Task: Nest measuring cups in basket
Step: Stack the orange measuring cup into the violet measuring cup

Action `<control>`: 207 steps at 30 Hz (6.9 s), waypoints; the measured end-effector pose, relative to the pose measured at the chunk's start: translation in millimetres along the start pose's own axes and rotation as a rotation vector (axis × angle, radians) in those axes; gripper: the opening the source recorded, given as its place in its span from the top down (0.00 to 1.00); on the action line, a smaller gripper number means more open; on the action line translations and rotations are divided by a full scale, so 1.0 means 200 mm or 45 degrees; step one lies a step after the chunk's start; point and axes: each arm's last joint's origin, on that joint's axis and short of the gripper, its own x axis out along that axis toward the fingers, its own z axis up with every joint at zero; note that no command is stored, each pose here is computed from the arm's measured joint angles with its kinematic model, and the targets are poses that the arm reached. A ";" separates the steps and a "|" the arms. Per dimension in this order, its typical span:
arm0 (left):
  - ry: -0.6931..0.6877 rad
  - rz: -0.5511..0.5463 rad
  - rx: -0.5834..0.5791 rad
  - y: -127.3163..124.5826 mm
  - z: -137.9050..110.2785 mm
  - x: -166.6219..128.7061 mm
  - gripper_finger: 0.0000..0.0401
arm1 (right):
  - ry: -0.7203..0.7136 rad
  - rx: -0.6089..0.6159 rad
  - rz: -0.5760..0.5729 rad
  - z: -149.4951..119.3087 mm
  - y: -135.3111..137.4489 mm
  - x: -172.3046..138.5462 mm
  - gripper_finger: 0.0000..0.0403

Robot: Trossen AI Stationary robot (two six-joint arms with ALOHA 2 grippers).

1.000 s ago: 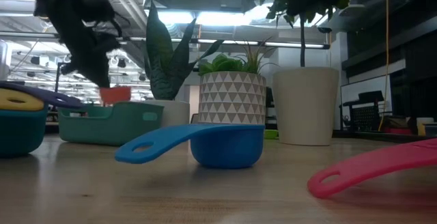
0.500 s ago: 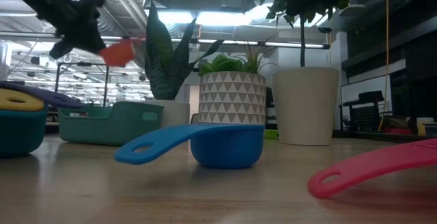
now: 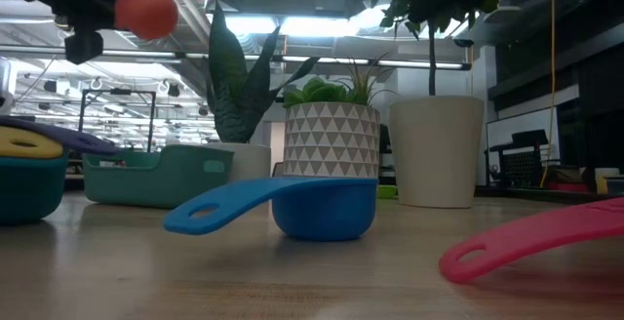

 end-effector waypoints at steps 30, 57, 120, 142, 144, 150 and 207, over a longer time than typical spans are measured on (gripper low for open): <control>0.689 -0.261 0.208 -0.31 -0.28 0.46 0.99 | -0.013 0.034 0.007 0.01 0.00 0.00 0.77; 0.958 0.069 0.352 -0.29 -0.52 0.43 0.98 | -0.014 0.031 0.007 0.01 0.00 0.00 0.77; 1.036 -0.029 0.180 -0.33 -0.53 0.43 0.75 | -0.047 0.043 0.019 0.02 0.02 0.03 0.77; 1.320 0.051 -0.233 -0.51 -0.92 0.36 0.88 | -0.478 -0.010 0.298 0.16 0.25 0.43 0.77; 1.329 0.072 -0.251 -0.51 -0.96 0.36 0.89 | -0.482 -0.025 0.327 0.16 0.25 0.49 0.77; 1.249 0.146 -0.338 -0.51 -1.05 0.40 0.95 | -0.455 -0.037 0.472 0.15 0.23 0.63 0.77; 0.665 0.382 -0.500 -0.57 -1.12 0.65 1.00 | -0.202 -0.126 0.579 0.12 0.40 1.27 0.77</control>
